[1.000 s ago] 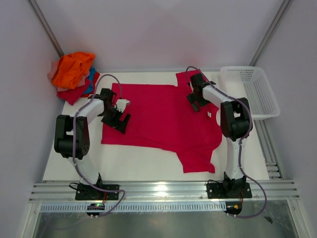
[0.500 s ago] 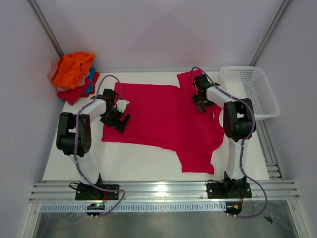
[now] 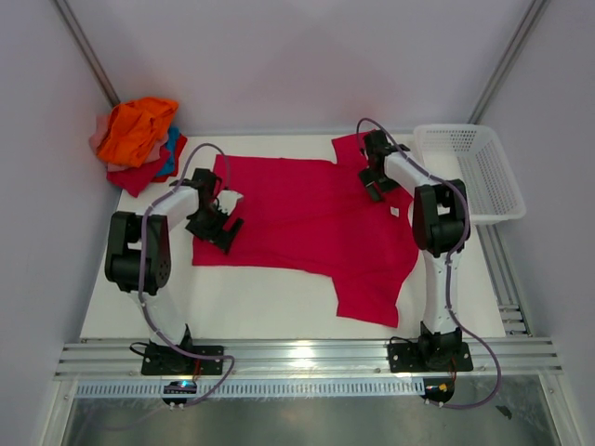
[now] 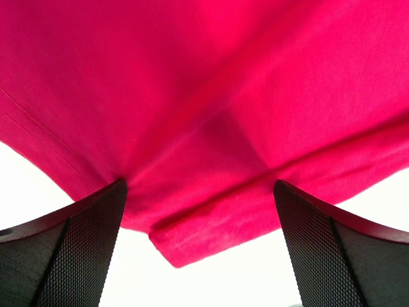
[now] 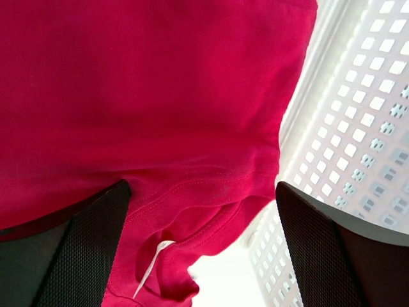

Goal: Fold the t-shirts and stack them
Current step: Flatten out the tshirt

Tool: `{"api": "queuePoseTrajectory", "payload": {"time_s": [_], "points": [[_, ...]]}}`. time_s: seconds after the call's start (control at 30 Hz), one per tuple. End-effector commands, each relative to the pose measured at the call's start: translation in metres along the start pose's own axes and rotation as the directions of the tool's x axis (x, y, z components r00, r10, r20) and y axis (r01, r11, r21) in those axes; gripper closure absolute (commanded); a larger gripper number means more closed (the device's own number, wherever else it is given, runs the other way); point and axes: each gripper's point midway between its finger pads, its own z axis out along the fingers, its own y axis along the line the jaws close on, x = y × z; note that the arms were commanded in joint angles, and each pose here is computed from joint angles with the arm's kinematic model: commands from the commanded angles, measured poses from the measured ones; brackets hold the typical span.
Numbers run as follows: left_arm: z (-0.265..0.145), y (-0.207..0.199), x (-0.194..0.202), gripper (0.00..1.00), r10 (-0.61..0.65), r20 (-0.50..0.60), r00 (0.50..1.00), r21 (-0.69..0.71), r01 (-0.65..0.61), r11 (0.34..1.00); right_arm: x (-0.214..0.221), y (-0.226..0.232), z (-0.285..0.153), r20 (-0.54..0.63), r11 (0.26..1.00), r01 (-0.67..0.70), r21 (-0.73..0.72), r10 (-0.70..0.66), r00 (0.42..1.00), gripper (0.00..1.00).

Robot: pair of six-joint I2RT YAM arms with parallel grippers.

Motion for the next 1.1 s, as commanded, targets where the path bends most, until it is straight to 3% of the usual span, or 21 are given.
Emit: {"api": "queuePoseTrajectory", "payload": {"time_s": [0.0,0.23,0.47,0.57,0.6,0.67,0.77,0.9,1.07], "points": [[-0.018,-0.011,0.034,0.01,0.016,-0.103,0.995,0.037,-0.012,0.999,-0.016,-0.011,-0.009,0.037,0.999,-0.038,-0.017,0.039,0.999,0.01],[-0.034,-0.015,0.043,0.01,0.04,-0.127,0.991,0.045,-0.035,0.998,-0.044,-0.034,-0.085,0.214,0.996,-0.03,-0.081,0.047,0.976,0.01],[-0.032,-0.015,0.047,0.01,0.03,-0.14,0.99,0.042,-0.025,0.999,-0.03,-0.032,-0.12,0.237,0.988,-0.019,-0.153,0.056,0.97,0.01],[-0.035,-0.015,0.042,0.01,0.025,-0.112,0.993,0.034,-0.021,0.999,-0.017,-0.003,-0.144,0.257,0.943,0.054,-0.328,0.034,0.966,0.01],[-0.035,-0.016,0.037,0.01,0.022,-0.09,0.996,0.035,-0.019,0.999,-0.012,0.018,-0.154,0.261,0.897,0.086,-0.434,0.034,0.965,0.0],[-0.042,-0.018,0.026,0.01,0.016,-0.032,0.999,0.042,-0.015,0.999,0.002,0.036,-0.163,0.26,0.849,0.123,-0.515,0.018,0.965,0.01],[-0.047,-0.024,0.008,0.01,0.008,0.062,0.998,0.075,-0.013,0.997,0.03,0.063,-0.162,0.255,0.799,0.177,-0.574,-0.031,0.966,0.01],[-0.048,-0.031,-0.011,0.01,-0.007,0.14,0.99,0.117,-0.009,0.993,0.055,0.087,-0.152,0.294,0.807,0.261,-0.53,-0.114,0.949,0.01],[-0.044,-0.024,-0.034,0.01,-0.033,0.204,0.978,0.107,0.011,0.994,0.092,0.109,-0.127,0.252,0.803,0.273,-0.53,-0.159,0.955,0.01]]}}
